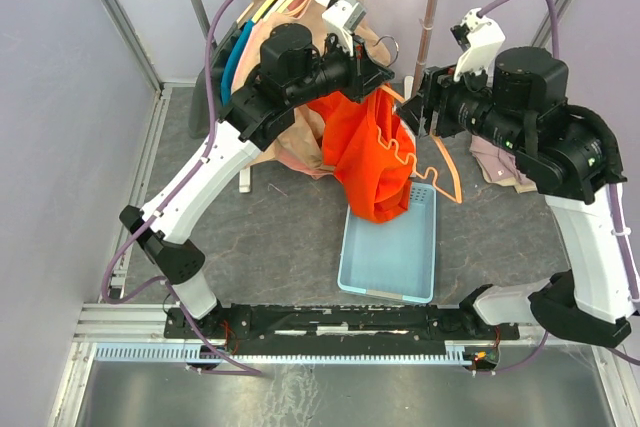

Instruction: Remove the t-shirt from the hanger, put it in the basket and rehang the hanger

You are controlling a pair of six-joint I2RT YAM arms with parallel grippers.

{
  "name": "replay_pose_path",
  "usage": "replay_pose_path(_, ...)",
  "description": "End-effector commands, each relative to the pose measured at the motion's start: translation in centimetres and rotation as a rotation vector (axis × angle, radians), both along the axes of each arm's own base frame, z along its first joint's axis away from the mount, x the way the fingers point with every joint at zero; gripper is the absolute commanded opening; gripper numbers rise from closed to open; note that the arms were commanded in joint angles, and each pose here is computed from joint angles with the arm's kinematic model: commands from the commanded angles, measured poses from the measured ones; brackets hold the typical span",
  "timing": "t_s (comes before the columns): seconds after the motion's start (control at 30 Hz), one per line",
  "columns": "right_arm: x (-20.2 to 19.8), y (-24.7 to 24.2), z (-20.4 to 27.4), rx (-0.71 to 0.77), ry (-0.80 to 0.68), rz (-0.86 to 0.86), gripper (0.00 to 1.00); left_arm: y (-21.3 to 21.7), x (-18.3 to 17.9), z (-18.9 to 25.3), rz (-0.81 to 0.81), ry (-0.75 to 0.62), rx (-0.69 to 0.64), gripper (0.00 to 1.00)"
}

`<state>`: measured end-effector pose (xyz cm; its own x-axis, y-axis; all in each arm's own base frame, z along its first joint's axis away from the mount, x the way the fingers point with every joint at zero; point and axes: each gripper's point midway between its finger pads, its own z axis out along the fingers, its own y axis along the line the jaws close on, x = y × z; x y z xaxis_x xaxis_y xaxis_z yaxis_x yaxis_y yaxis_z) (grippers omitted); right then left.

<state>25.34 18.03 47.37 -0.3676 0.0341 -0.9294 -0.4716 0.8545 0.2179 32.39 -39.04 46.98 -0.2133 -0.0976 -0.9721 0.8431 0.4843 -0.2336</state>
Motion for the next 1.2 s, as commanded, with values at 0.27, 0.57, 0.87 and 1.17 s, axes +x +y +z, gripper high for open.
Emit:
replay_pose_path(0.27, 0.4, 0.2, -1.5, -0.031, 0.04, -0.001, 0.65, 1.5, -1.8, 5.8, -0.011, -0.168, -0.077, 0.03)
replay_pose_path(0.57, 0.8, 0.4, -2.5, -0.048, 0.054, -0.002, 0.55, 1.1, -2.6, 6.2, -0.04, -0.184, -0.092, 0.03)
replay_pose_path(0.87, 1.4, 1.0, -2.7, -0.047, 0.058, 0.005, 0.39, 1.2, -3.3, 6.8, -0.055, -0.21, -0.105, 0.03)
replay_pose_path(1.17, 1.6, 1.0, -2.3, -0.036, 0.048, -0.005, 0.15, 1.4, -3.4, 7.0, -0.05, -0.212, -0.11, 0.03)
